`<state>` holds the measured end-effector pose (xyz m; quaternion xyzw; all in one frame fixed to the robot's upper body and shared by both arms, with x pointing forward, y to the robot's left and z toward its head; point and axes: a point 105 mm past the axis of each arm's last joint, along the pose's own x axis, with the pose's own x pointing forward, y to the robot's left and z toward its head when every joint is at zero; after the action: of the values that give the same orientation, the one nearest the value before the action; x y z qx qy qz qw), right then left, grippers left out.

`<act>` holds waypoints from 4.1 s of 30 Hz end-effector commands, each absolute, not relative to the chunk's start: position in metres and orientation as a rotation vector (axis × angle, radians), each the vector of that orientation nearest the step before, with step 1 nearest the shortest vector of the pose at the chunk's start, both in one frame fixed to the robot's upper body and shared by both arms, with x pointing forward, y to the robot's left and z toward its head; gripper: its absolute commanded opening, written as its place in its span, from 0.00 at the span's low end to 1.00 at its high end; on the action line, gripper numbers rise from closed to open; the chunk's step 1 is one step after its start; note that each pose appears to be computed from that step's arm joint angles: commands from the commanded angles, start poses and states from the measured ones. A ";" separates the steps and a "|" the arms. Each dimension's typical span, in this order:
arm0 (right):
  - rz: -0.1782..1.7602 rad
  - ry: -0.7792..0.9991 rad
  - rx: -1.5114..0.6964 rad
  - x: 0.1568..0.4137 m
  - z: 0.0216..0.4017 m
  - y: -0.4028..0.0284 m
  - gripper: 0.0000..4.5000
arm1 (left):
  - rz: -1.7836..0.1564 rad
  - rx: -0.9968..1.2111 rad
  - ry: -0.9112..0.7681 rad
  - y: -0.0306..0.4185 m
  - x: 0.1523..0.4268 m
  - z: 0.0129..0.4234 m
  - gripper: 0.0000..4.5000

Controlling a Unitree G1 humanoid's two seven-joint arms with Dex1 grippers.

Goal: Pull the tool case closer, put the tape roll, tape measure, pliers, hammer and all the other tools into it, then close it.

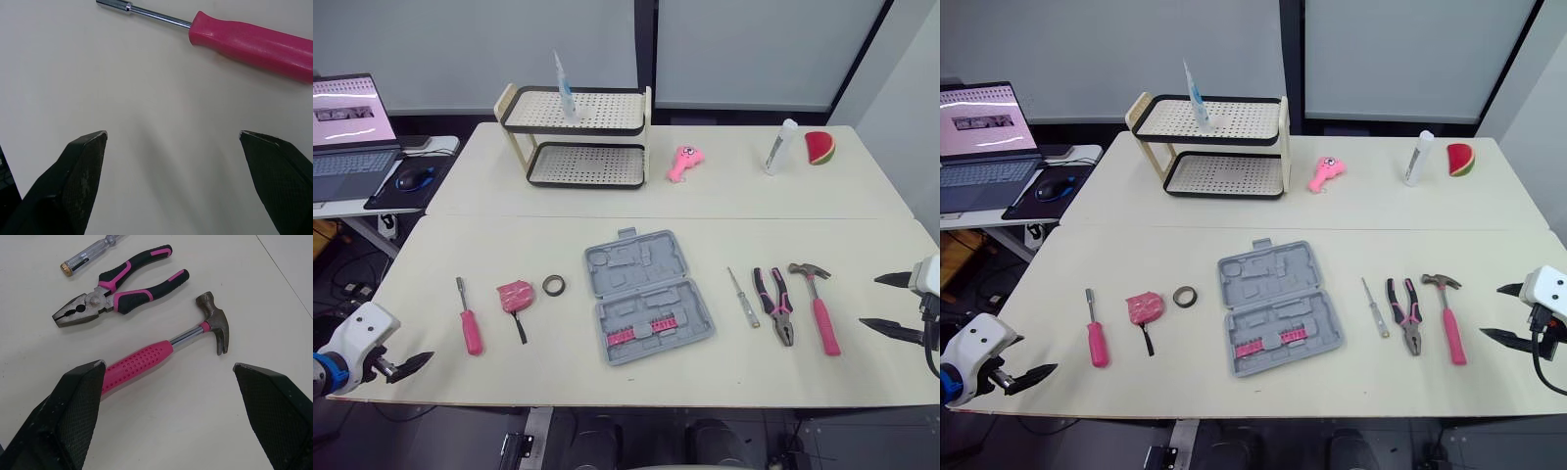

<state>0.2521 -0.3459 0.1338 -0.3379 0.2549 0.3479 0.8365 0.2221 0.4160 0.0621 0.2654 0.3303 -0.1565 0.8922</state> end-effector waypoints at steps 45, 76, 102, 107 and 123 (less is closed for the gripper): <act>0.695 0.288 -0.656 0.286 0.174 -0.280 0.90 | -0.577 0.252 0.445 0.284 0.237 0.081 0.96; 0.928 0.441 -0.758 0.381 0.066 -0.121 0.00 | -0.882 0.411 0.476 0.178 0.312 0.033 0.00; 1.106 0.484 -0.693 0.354 0.056 -0.102 0.00 | -1.034 0.429 0.453 0.143 0.318 0.033 0.00; 1.086 0.507 -0.640 0.340 0.055 -0.108 0.00 | -1.086 0.428 0.449 0.132 0.314 0.033 0.00; 1.022 0.612 -0.533 0.283 0.048 -0.130 0.00 | -1.239 0.429 0.505 0.113 0.285 0.024 0.00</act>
<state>0.2894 -0.1448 0.0387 -0.2579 0.3077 0.4497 0.7978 0.2966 0.1271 0.0259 0.1983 0.2385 -0.5364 0.7849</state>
